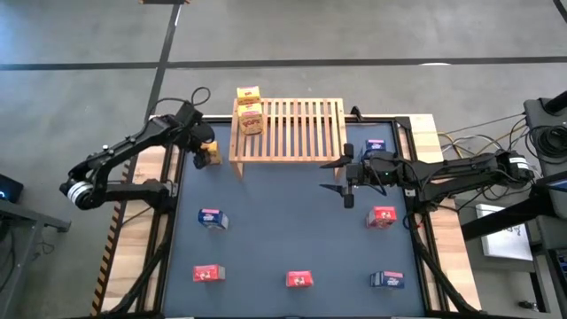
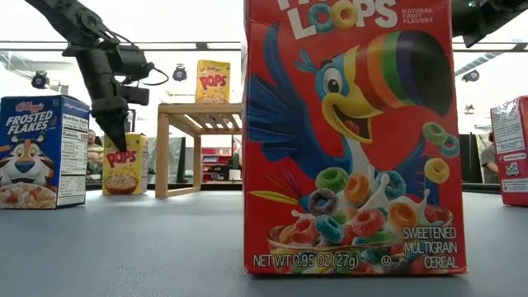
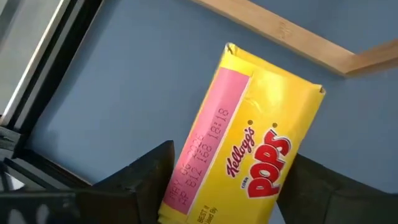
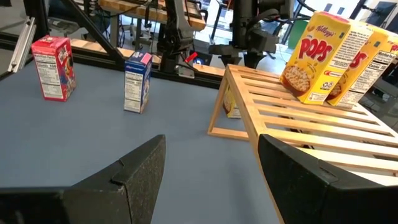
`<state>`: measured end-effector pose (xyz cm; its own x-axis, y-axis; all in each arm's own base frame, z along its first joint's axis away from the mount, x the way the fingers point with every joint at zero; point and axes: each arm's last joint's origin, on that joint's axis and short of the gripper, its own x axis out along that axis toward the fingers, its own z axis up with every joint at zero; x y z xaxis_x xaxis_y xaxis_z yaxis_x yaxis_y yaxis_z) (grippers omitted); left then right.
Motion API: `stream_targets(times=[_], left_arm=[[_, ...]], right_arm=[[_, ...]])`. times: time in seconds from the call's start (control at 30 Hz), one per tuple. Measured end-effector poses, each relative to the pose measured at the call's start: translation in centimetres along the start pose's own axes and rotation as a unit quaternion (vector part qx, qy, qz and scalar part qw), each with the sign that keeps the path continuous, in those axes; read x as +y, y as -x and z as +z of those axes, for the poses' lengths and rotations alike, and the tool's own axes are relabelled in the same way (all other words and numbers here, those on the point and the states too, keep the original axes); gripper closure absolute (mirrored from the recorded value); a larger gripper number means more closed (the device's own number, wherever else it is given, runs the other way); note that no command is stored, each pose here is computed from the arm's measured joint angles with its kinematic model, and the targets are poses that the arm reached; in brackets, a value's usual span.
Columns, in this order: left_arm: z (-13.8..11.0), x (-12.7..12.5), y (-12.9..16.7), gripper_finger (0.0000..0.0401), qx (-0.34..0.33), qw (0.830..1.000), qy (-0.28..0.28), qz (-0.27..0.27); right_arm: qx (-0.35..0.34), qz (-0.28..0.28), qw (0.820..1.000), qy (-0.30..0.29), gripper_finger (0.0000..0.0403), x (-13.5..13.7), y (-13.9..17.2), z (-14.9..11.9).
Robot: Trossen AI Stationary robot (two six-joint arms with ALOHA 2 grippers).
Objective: Stack cereal on shelf
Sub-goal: Put the yellow cereal box aligned with the other yellow cereal box on the shelf
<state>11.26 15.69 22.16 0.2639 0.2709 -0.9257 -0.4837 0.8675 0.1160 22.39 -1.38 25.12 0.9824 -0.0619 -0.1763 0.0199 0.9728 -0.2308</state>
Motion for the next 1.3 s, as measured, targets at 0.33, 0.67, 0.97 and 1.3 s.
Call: stream_targets(times=[0.33, 0.67, 0.97, 1.3], left_arm=[[2.0, 0.7, 4.7, 0.0231, -0.029, 0.999, 0.019, 0.012], [3.4, 0.5, 9.7, 0.0257, -0.072, 0.996, 0.031, -0.032], [4.3, -0.5, 15.4, 0.0260, -0.171, 0.980, 0.010, -0.096], [6.0, -2.3, 18.3, 0.0260, -0.223, 0.967, -0.034, -0.115]], right_arm=[[0.002, 0.001, 1.000, 0.000, 0.0158, 0.0, 0.0, -0.1], [0.012, 0.003, 1.000, -0.007, 0.0158, 0.1, 0.0, -0.3], [0.012, 0.003, 1.000, -0.005, 0.0158, 0.1, 0.0, -0.3], [0.010, 0.002, 1.000, -0.002, 0.0158, 0.1, 0.0, -0.2]])
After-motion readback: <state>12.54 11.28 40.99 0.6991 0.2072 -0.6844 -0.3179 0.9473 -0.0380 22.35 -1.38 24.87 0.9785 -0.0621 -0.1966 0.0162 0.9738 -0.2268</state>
